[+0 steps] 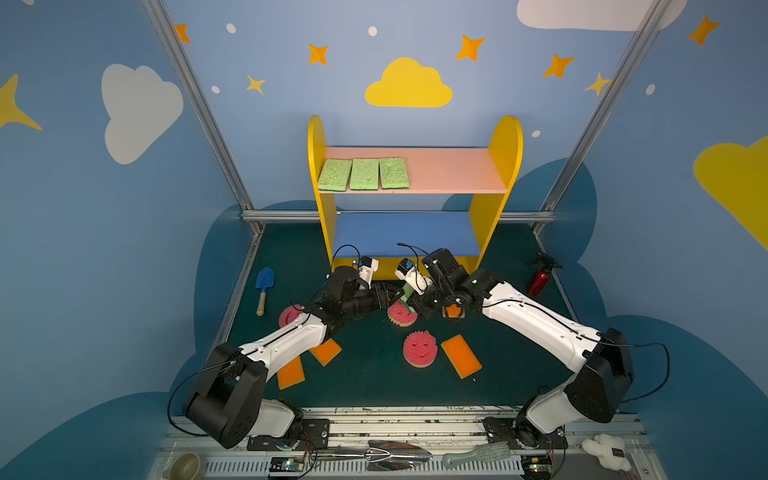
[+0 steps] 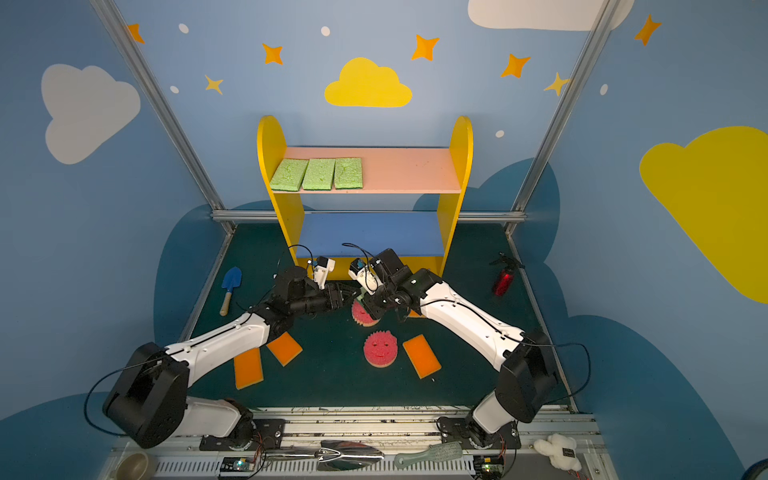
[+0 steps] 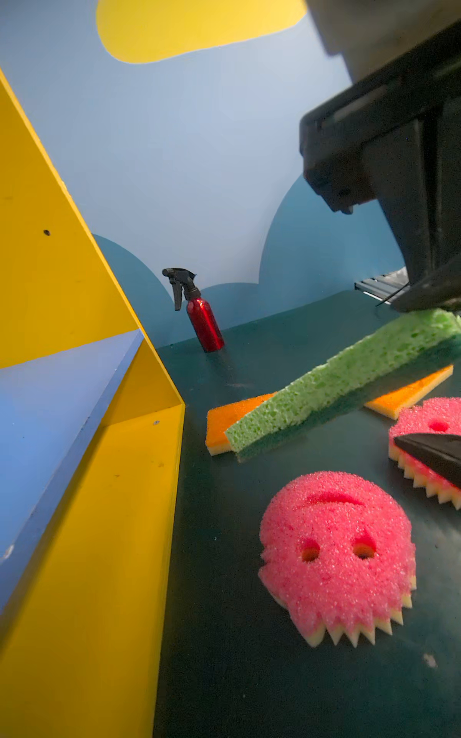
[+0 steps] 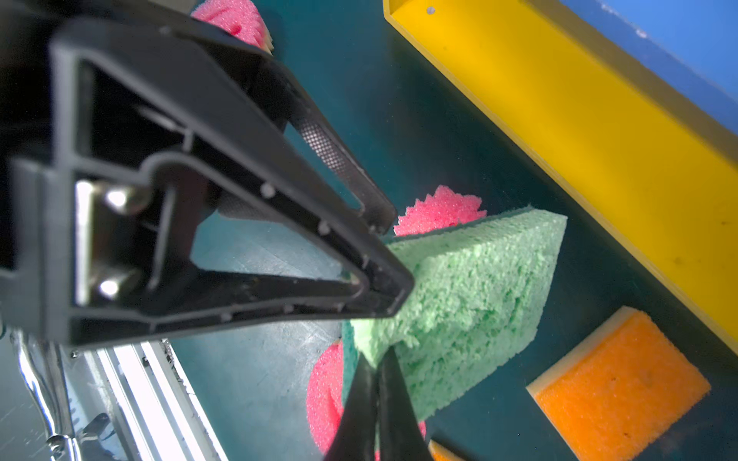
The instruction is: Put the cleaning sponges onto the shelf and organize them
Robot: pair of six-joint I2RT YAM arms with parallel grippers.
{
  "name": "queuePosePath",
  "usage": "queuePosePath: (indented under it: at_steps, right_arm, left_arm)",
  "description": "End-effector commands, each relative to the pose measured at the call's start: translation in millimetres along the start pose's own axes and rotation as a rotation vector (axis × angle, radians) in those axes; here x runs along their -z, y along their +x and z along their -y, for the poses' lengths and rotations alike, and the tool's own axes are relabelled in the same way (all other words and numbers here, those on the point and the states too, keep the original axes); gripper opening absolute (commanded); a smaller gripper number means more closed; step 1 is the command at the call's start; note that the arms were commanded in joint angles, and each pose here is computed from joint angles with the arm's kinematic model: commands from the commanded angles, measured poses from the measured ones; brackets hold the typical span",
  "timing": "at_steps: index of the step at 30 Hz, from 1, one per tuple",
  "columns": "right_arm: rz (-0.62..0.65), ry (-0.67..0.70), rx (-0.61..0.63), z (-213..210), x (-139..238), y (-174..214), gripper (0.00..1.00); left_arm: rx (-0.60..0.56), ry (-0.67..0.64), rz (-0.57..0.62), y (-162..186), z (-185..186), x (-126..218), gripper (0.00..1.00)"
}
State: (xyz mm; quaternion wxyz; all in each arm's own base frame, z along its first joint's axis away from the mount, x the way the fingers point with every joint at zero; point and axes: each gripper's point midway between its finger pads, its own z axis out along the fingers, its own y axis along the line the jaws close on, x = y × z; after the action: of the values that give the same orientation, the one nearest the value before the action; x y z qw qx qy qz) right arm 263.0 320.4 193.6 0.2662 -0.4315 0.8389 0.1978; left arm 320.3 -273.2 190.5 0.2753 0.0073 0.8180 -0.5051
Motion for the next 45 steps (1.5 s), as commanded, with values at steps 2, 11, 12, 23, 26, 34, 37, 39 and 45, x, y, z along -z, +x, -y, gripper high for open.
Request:
queuePosePath:
  at_steps: [2,11,12,23,26,34,37,39,45]
  right_arm:
    - [0.047,-0.036,0.047,-8.7,0.9,-15.1,0.00]
    - [0.043,-0.008,-0.019,-4.6,0.2,-13.8,0.07]
    - [0.046,-0.002,-0.036,-3.0,1.7,-13.6,0.19]
    - [0.361,-0.230,-0.457,13.6,56.2,-34.4,0.55]
    - [0.516,-0.334,-0.513,9.8,64.3,-44.9,0.55]
    - [0.502,-0.591,-0.733,-8.2,79.6,-76.1,0.63]
    - [0.493,-0.686,-0.791,-10.9,78.8,-92.7,0.62]
    - [0.517,-0.759,-0.830,-10.5,77.7,-104.6,0.61]
    - [0.502,-0.853,-0.875,-15.1,67.4,-124.9,0.57]
  left_arm:
    - [0.016,0.005,0.003,-3.6,-5.1,-4.0,0.31]
    - [0.045,0.054,-0.005,-0.2,-5.3,-7.6,0.03]
    - [0.049,0.053,0.003,-1.2,-5.3,-6.0,0.03]
    - [0.067,-0.014,0.342,-37.7,-2.8,56.0,0.03]
    - [0.051,0.021,0.462,-51.1,10.5,77.6,0.03]
    - [-0.029,0.147,0.670,-71.5,44.1,117.3,0.03]
    - [-0.055,0.172,0.733,-76.6,50.1,127.7,0.03]
    - [-0.067,0.187,0.757,-79.1,53.5,131.3,0.03]
    - [-0.088,0.235,0.820,-90.6,66.0,139.2,0.03]
